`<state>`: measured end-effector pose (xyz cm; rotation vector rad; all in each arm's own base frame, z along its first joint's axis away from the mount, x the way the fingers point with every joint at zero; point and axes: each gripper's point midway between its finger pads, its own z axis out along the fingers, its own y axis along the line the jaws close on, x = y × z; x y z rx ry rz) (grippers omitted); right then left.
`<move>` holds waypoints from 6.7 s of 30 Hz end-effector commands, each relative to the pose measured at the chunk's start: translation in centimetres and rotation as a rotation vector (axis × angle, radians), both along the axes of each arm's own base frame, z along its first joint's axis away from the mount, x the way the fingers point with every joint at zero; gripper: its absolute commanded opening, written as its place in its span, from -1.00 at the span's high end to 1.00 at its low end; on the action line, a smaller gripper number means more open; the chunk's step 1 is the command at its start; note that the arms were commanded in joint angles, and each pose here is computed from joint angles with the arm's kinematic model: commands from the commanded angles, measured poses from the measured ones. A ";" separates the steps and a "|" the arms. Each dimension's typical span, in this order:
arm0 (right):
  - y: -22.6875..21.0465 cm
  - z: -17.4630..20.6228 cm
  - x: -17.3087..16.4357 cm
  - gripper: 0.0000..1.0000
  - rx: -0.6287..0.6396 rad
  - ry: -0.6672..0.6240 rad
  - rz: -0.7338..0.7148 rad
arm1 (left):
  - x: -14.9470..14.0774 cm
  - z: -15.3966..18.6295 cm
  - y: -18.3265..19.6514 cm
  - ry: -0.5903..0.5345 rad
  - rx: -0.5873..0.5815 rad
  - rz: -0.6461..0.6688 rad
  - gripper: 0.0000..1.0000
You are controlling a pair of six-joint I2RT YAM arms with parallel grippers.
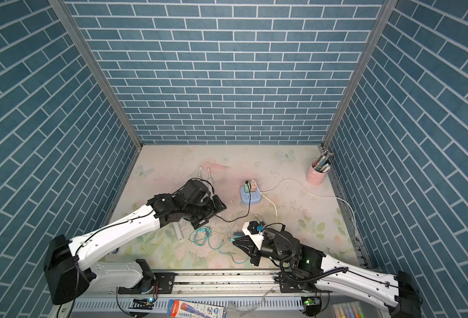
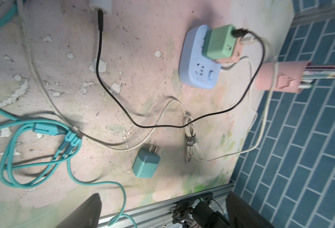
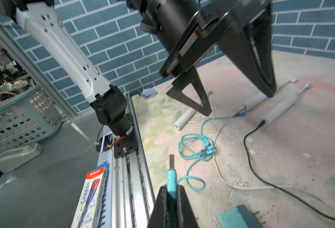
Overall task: Charge the electric toothbrush
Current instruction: Pick up the plug from the center of the board, then insert the charging cable into the plug.
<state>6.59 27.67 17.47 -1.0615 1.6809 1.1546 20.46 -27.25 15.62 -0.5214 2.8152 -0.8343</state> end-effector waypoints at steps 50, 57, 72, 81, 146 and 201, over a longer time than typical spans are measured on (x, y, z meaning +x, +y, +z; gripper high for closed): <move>-1.1 0.8 -3.5 1.00 -0.038 -0.018 0.118 | -3.7 -14.6 -7.5 0.201 0.437 -0.304 -0.22; -1.1 0.9 -3.4 1.00 -0.034 -0.022 0.110 | -3.4 -14.5 -7.0 0.185 0.461 -0.304 -0.08; -2.4 1.8 -0.9 1.00 -0.008 -0.091 -0.034 | -3.0 -11.7 -5.0 0.163 0.405 -0.296 0.77; -2.9 3.4 0.9 1.00 0.010 -0.189 -0.127 | -0.6 -5.8 -1.0 0.110 0.145 -0.139 1.00; 4.2 0.1 4.9 1.00 -0.344 -0.411 -0.172 | -0.5 -2.8 2.4 0.230 -0.416 0.227 1.00; 5.8 -1.4 7.0 1.00 -0.514 -0.506 -0.217 | -0.7 -2.9 2.5 0.237 -0.435 0.229 1.00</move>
